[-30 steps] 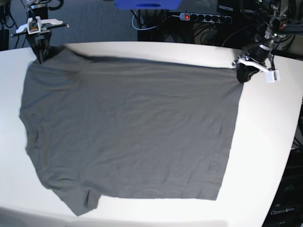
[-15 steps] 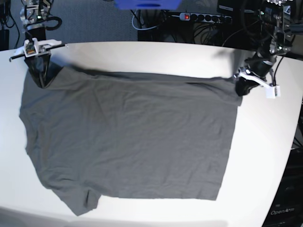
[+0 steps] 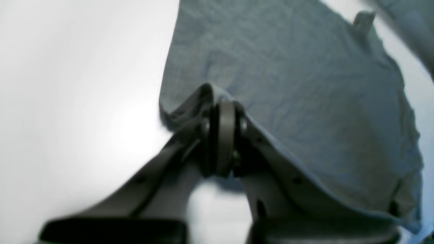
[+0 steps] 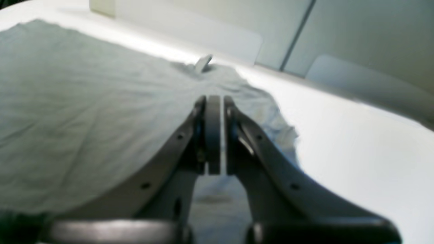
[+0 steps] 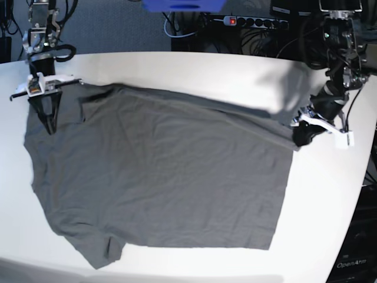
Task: Fold the T-shirt properly
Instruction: 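Lift the shirt edge with both grippers, pulling it taut between them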
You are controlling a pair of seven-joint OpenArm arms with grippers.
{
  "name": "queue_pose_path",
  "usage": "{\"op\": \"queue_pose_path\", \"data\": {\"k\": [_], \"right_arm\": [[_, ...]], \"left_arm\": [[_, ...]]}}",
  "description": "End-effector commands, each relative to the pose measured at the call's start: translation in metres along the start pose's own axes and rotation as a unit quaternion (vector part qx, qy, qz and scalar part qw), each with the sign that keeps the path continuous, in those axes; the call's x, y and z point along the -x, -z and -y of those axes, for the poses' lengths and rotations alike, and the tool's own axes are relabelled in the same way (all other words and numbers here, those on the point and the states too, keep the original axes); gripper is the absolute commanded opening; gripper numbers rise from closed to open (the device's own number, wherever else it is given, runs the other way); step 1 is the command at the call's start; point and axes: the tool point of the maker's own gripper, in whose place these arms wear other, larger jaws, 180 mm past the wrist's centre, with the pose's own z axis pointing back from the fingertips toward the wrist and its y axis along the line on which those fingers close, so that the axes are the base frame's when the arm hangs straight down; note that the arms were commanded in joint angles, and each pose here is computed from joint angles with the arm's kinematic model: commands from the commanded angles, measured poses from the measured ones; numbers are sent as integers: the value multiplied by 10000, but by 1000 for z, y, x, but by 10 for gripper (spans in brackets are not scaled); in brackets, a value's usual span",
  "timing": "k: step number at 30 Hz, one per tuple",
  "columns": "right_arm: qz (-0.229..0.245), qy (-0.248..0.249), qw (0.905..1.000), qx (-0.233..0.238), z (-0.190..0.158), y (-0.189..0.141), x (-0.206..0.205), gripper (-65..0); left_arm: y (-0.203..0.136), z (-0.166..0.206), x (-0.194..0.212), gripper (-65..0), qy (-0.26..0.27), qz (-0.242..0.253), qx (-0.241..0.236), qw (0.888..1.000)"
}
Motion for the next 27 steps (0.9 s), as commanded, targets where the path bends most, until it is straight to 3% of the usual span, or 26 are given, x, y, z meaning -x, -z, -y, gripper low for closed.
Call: {"op": "queue_pose_path", "data": {"k": [1, 16, 23, 27], "right_arm": [[161, -72, 9998, 48, 9, 1, -9, -643], [-464, 288, 9985, -37, -21, -45, 16, -643], [-545, 297, 9981, -58, -23, -52, 18, -643], [-700, 462, 9958, -361, -45, -61, 22, -638]], "left_arm": [[-2, 3, -19, -623, 85, 238, 60, 9997], [-4, -3, -4, -623, -15, 42, -22, 10000], [-4, -2, 0, -623, -13, -8, -9, 10000], [-7, -5, 4, -623, -31, -44, -51, 10000]]}}
